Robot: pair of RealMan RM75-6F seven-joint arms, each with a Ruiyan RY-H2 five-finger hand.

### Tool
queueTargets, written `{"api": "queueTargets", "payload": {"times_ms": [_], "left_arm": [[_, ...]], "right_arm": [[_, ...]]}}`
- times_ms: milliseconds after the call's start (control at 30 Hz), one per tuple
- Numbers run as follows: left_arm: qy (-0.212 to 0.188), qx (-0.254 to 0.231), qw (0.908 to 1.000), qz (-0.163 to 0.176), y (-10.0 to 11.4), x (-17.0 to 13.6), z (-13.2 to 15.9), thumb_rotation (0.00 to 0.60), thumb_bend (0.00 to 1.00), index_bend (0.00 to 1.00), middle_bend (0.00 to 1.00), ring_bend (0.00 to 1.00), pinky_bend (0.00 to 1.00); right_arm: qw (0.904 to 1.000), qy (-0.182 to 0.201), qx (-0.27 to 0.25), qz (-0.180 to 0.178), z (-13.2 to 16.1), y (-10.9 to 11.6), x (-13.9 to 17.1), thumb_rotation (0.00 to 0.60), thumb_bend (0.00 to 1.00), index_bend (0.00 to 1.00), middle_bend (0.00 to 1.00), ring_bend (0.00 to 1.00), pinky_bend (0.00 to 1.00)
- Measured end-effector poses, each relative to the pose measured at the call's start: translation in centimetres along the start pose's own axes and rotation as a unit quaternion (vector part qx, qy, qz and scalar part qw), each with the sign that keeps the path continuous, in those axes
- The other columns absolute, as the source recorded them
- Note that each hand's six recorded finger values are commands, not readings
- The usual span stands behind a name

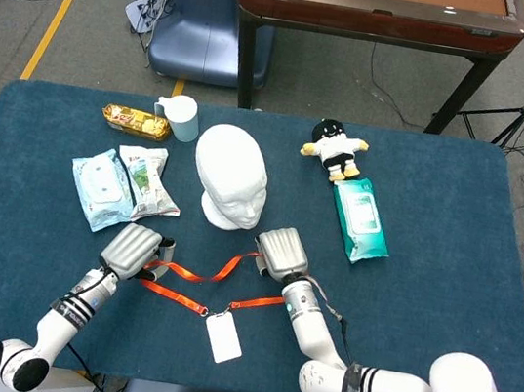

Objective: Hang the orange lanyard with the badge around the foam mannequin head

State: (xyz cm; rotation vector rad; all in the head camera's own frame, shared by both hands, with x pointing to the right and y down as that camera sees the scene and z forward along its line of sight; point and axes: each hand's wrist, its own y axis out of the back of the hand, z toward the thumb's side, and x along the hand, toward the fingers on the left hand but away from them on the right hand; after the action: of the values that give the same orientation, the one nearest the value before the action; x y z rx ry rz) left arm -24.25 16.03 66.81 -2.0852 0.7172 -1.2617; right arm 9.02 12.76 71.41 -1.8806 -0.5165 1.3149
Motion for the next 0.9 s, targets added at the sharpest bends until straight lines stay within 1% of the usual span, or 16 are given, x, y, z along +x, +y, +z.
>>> {"api": "queueTargets", "payload": {"times_ms": [167, 300, 467, 533, 600, 900], "left_arm": [[-0.022, -0.017, 0.9993, 0.026, 2.8, -0.7, 1.5, 0.600, 0.40, 0.62, 1.00, 1.00, 0.89], [-0.039, -0.029, 0.9977, 0.048, 5.2, -1.2, 2.6, 0.600, 0.40, 0.62, 1.00, 1.00, 0.89], [-0.054, -0.043, 0.9949, 0.074, 8.4, -1.3, 3.7, 0.600, 0.40, 0.63, 1.00, 1.00, 0.89], [-0.056, -0.049, 0.9941, 0.079, 9.3, -1.1, 4.0, 0.600, 0.40, 0.63, 1.00, 1.00, 0.89], [-0.056, -0.056, 0.9932, 0.085, 10.2, -0.9, 4.2, 0.600, 0.40, 0.63, 1.00, 1.00, 0.89], [-0.042, -0.072, 0.9907, 0.107, 13.5, 0.1, 4.0, 0.600, 0.40, 0.63, 1.00, 1.00, 0.89]], "right_arm": [[0.9987, 0.020, -0.025, -0.039, -0.8, 3.3, 2.2, 0.600, 0.45, 0.63, 0.94, 1.00, 1.00], [0.9955, 0.030, -0.043, -0.079, -2.0, 6.7, 4.3, 0.600, 0.45, 0.63, 0.94, 1.00, 1.00], [0.9907, 0.030, -0.059, -0.119, -3.3, 10.4, 5.9, 0.600, 0.45, 0.63, 0.94, 1.00, 1.00], [0.9886, 0.025, -0.061, -0.135, -3.9, 11.8, 6.2, 0.600, 0.45, 0.63, 0.94, 1.00, 1.00], [0.9869, 0.019, -0.064, -0.147, -4.4, 12.9, 6.3, 0.600, 0.45, 0.63, 0.95, 1.00, 1.00], [0.9815, 0.000, -0.085, -0.171, -5.5, 15.8, 5.3, 0.600, 0.45, 0.63, 0.95, 1.00, 1.00]]}}
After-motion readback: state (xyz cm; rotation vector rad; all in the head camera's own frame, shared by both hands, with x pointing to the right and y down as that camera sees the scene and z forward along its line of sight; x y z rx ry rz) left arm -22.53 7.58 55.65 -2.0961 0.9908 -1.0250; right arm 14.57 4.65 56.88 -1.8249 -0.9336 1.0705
